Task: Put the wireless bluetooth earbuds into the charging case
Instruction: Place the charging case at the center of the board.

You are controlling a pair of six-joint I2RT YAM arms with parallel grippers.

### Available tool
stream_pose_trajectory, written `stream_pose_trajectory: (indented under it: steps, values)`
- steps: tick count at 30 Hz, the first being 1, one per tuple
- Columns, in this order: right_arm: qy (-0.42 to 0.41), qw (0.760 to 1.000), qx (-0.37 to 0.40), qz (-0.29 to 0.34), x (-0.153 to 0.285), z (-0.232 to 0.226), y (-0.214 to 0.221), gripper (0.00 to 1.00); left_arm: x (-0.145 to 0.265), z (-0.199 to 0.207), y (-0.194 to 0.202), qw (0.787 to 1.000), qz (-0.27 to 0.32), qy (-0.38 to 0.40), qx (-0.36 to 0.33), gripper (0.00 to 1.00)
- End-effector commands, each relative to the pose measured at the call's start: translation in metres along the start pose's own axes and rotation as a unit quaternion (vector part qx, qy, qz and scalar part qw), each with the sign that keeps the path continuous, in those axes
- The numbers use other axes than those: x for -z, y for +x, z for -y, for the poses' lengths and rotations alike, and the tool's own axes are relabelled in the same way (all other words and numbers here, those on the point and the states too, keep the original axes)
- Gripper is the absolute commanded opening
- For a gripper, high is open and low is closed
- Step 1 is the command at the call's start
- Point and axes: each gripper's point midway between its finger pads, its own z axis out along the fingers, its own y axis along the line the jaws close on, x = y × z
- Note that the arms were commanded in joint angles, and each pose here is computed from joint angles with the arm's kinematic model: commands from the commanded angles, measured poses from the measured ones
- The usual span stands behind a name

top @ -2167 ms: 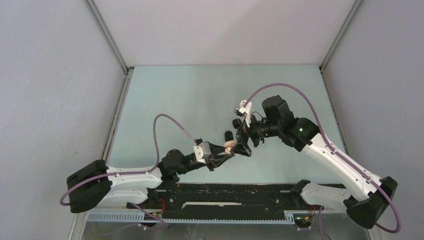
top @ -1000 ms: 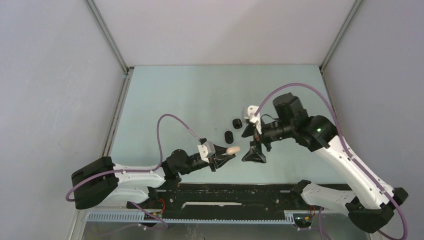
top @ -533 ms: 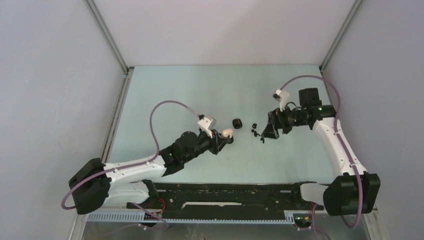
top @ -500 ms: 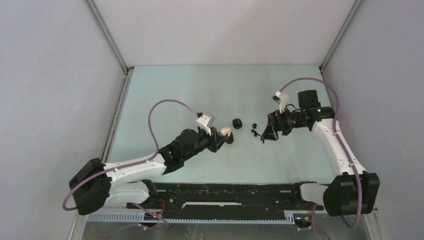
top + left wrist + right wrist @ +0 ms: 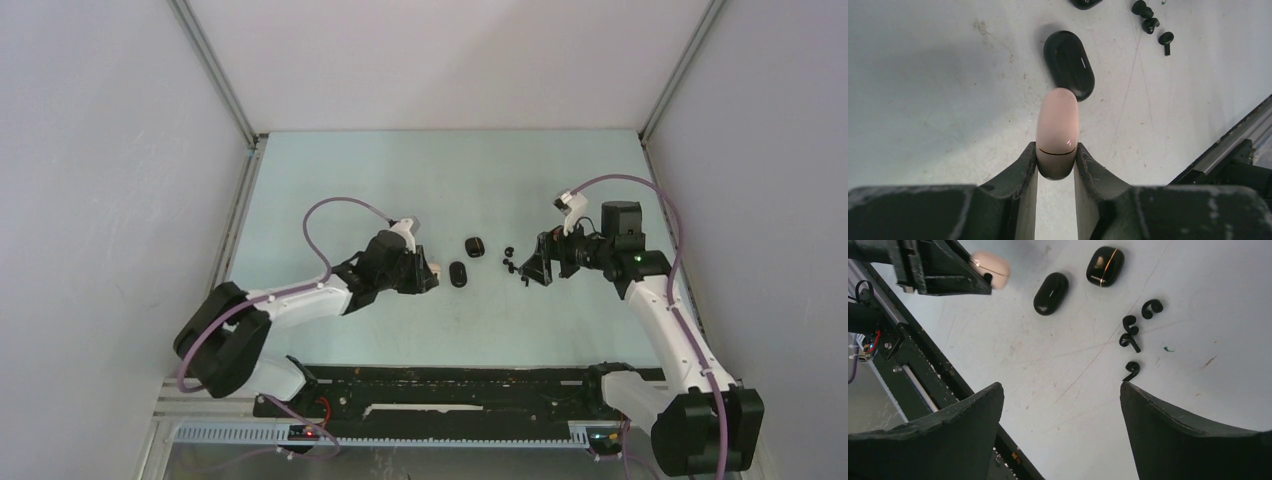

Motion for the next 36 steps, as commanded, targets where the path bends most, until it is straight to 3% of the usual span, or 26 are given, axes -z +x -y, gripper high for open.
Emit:
stream_pose_trajectory:
  steps: [1,10,21,28,33,36]
  values:
    - [-0.007,0.999,0.036,0.037,0.003,-0.005,-0.017,0.88,-0.014,0.023,-0.013,0.998,-0.014,0.051,0.033,0.2]
    - [-0.019,0.999,0.04,0.029,-0.001,-0.007,-0.014,0.88,-0.041,0.022,-0.02,0.995,-0.043,0.056,0.072,0.23]
    - [-0.039,0.998,0.051,0.006,-0.013,-0.013,-0.005,0.88,-0.057,-0.017,-0.02,0.991,-0.078,0.007,0.105,0.29]
    - [-0.054,0.997,0.057,0.0,-0.015,-0.022,-0.004,0.89,-0.047,-0.05,-0.018,0.988,-0.112,-0.091,0.056,0.4]
    - [-0.053,0.997,0.057,-0.001,-0.015,-0.023,-0.004,0.89,-0.018,-0.084,-0.025,0.969,-0.143,-0.203,-0.015,0.48]
    - [-0.05,0.997,0.058,-0.002,-0.014,-0.022,-0.004,0.89,-0.001,-0.084,-0.032,0.964,-0.148,-0.218,-0.038,0.5]
